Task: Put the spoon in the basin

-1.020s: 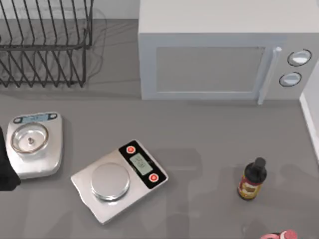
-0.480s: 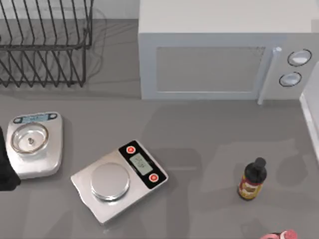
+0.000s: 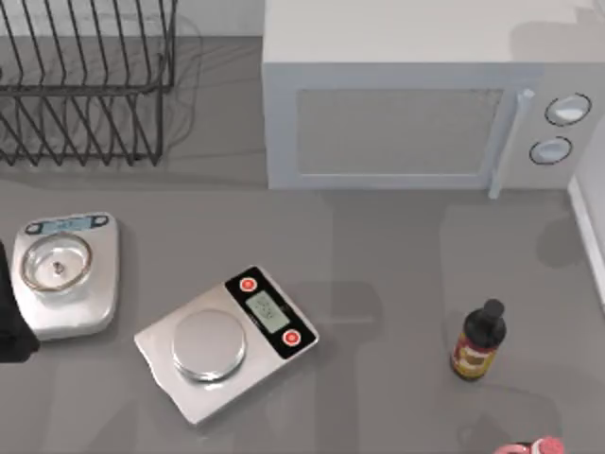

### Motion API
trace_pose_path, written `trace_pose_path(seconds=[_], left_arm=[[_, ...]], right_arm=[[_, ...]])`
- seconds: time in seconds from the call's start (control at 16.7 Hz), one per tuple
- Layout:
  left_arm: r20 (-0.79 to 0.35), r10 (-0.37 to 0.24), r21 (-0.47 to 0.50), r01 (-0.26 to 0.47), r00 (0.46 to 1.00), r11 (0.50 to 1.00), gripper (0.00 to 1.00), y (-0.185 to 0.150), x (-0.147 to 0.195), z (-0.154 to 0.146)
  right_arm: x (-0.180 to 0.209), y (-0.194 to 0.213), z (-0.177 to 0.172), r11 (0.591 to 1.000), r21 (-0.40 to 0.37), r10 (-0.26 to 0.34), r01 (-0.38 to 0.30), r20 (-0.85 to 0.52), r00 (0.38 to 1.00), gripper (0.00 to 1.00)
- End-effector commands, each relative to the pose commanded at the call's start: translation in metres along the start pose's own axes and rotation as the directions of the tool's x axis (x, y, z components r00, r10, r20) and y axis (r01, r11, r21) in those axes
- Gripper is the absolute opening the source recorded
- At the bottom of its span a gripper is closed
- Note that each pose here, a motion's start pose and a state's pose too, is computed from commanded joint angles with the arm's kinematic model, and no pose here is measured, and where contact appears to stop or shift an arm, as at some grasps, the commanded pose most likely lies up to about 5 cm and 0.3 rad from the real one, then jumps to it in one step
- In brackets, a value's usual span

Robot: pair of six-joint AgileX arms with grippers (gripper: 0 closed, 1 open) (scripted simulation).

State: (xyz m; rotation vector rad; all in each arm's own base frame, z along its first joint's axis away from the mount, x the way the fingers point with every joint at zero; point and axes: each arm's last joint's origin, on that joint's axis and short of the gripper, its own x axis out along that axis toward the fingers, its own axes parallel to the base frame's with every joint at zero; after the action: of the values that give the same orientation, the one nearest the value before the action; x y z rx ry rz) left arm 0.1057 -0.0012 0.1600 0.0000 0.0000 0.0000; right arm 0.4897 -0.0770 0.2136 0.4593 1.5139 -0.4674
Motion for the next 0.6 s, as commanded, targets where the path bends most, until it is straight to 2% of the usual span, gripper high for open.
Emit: trace_pose_path(seconds=[0.6], left_arm=[[0.0, 0.0, 0.0, 0.0, 1.0, 1.0, 1.0, 0.0, 0.0, 0.0]], right_arm=[[0.0115, 0.0054, 0.0072, 1.0, 0.001, 0.012, -0.012, 0.022, 1.0, 0.0]])
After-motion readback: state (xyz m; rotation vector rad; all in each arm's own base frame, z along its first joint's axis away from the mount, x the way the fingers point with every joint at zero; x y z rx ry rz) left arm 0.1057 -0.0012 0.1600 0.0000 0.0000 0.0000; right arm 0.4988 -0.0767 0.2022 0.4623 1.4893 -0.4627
